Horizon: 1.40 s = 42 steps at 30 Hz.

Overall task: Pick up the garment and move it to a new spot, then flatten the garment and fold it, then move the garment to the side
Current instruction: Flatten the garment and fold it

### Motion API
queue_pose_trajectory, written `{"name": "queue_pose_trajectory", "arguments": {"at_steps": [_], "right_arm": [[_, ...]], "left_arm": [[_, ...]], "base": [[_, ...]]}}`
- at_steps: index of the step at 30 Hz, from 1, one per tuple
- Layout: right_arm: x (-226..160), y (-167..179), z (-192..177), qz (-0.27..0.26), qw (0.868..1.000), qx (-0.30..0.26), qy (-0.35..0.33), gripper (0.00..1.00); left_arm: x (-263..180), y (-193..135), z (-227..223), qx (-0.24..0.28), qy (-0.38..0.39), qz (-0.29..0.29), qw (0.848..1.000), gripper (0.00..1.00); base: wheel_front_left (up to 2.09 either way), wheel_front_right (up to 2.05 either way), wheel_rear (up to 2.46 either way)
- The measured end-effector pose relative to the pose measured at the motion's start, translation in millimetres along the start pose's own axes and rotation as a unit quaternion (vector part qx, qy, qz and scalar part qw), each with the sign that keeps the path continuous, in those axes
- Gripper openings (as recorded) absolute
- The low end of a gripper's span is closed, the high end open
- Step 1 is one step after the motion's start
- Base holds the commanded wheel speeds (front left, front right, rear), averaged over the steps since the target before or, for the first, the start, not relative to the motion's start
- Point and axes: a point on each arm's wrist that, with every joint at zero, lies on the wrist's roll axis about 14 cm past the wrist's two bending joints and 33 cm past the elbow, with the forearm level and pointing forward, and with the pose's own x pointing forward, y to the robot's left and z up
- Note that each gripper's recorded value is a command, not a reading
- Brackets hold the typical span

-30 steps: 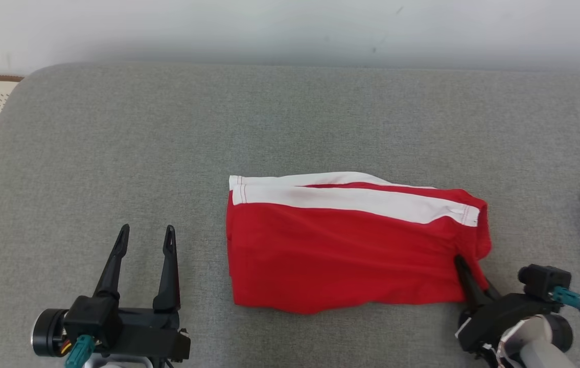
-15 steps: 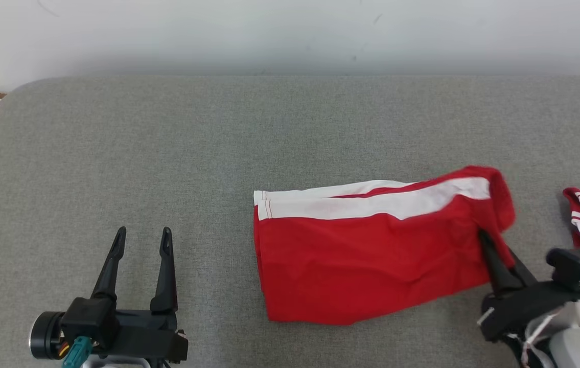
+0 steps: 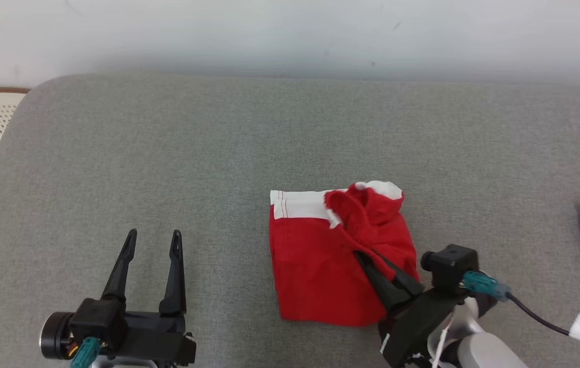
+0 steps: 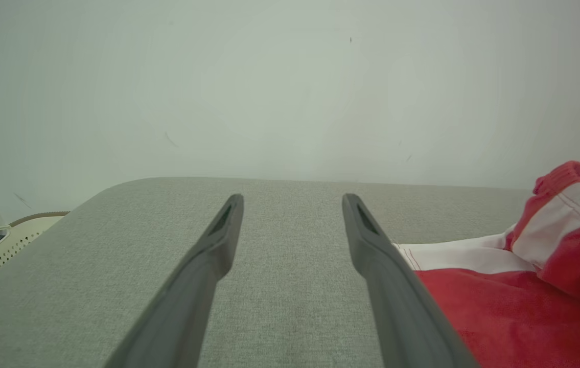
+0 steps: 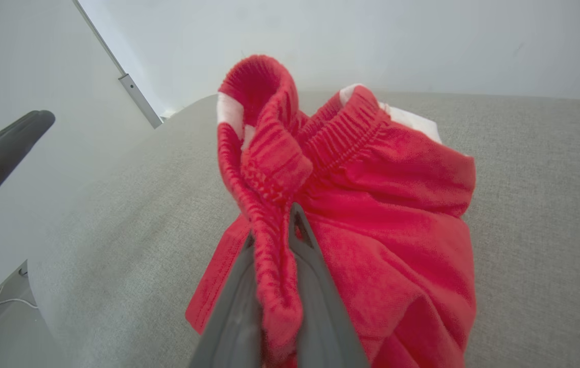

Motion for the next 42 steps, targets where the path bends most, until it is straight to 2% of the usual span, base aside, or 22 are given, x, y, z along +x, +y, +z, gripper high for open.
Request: {"name": "queue_pose_trajectory", "arguments": {"at_steps": [15, 16, 17, 18, 19, 28, 32, 36, 42], "right_arm": [[44, 7, -37, 0.026, 0.998, 0.027, 0.041, 0.00], [47, 9, -39, 0.028, 0.998, 0.030, 0.042, 0.19], [49, 11, -42, 0.032, 0.998, 0.031, 0.045, 0.65], [51, 15, -44, 0.036, 0.998, 0.034, 0.047, 0.96], [53, 20, -45, 0.042, 0.997, 0.035, 0.047, 1.00], [55, 48, -55, 0.081, 0.995, 0.036, 0.054, 1.00], [53, 54, -47, 0.090, 0.995, 0.035, 0.032, 1.00], [50, 41, -23, 0.073, 0.997, 0.022, -0.017, 1.00], [31, 3, 5, 0.009, 0.998, -0.011, -0.068, 1.00]], "left_arm": [[0, 6, -11, 0.004, 0.014, 0.011, 1.000, 1.00], [1, 7, -11, 0.005, 0.014, 0.011, 1.000, 1.00], [1, 7, -12, 0.005, 0.015, 0.012, 1.000, 1.00], [1, 7, -12, 0.005, 0.015, 0.012, 1.000, 1.00], [2, 7, -13, 0.006, 0.016, 0.012, 1.000, 1.00], [5, 4, -15, 0.004, 0.017, 0.011, 1.000, 1.00], [6, 2, -15, 0.003, 0.016, 0.008, 1.000, 1.00], [7, 1, -14, 0.002, 0.013, 0.006, 1.000, 1.00], [6, 0, -9, 0.004, 0.007, 0.003, 1.000, 1.00]], "base": [[0.00, 0.00, 0.00], [0.00, 0.00, 0.00], [0.00, 0.00, 0.00], [0.00, 0.00, 0.00], [0.00, 0.00, 0.00], [0.00, 0.00, 0.00], [0.00, 0.00, 0.00], [0.00, 0.00, 0.00], [0.00, 0.00, 0.00]]}}
